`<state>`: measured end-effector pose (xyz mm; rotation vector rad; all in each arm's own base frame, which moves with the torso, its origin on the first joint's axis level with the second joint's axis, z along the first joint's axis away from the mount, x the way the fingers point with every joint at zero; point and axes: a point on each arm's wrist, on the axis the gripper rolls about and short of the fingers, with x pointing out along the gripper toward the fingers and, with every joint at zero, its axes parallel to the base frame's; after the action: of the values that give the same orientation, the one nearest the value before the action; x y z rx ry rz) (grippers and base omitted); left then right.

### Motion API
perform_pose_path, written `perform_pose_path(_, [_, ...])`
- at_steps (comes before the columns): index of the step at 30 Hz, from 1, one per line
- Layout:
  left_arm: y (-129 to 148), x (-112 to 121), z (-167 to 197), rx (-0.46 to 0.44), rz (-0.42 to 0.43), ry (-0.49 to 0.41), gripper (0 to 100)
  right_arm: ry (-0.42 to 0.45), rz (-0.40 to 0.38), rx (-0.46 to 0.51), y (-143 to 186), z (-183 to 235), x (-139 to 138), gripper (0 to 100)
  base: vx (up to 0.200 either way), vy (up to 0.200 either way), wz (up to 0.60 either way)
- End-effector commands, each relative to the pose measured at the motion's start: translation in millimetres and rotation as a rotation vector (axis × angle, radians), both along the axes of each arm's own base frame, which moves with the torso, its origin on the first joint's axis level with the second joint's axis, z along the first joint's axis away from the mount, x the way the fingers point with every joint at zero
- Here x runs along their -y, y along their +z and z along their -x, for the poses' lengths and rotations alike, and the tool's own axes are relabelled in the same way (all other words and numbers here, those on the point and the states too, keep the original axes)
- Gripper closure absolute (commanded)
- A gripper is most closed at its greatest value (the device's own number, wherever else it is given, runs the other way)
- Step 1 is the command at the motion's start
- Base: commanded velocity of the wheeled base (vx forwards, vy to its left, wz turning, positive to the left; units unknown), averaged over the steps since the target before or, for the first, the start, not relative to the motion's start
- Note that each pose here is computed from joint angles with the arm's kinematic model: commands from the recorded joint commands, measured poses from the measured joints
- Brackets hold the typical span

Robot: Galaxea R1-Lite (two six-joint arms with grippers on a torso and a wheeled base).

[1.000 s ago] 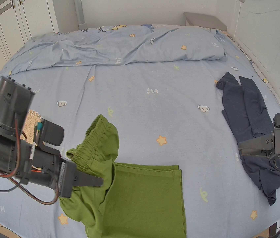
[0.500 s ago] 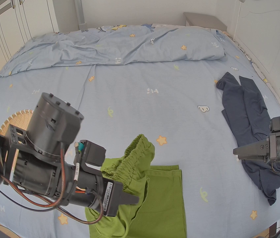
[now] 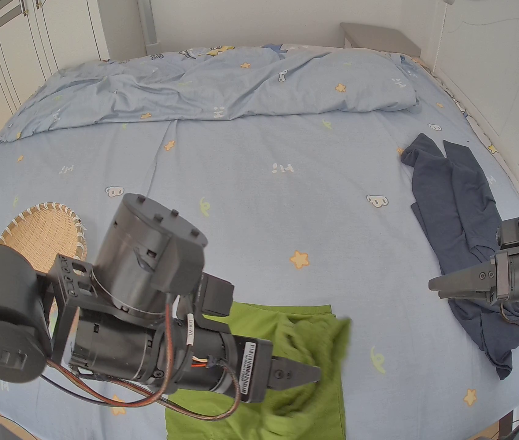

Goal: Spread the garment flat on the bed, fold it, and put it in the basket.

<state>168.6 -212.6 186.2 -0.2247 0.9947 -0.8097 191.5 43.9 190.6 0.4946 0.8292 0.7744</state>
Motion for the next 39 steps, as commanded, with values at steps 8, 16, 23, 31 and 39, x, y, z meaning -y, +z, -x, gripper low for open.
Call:
perform_pose_path(8, [-14, 4, -9, -0.051, 0.171, 0.098, 0, 0.001, 0.006, -0.014, -3, -2, -1, 0, 0.0, 0.0, 0.0])
perform_pose_path(16, [-62, -95, -40, -0.233, 0.166, 0.232, 0, 0.013, 0.003, 0.0, 0, 1, -3, 0, 0.0, 0.0, 0.0])
perform_pose_path(23, [-116, -166, -46, -0.208, 0.191, 0.204, 0, 0.042, 0.004, -0.008, -2, 4, -8, 0, 0.0, 0.0, 0.0])
perform_pose_path(31, [-144, -160, -54, -0.277, 0.162, 0.151, 0, 0.044, 0.005, -0.006, -2, 4, -9, 0, 0.0, 0.0, 0.0])
perform_pose_path(39, [-156, -131, -56, -0.289, 0.15, 0.038, 0, 0.05, 0.007, -0.014, -4, 4, -10, 0, 0.0, 0.0, 0.0])
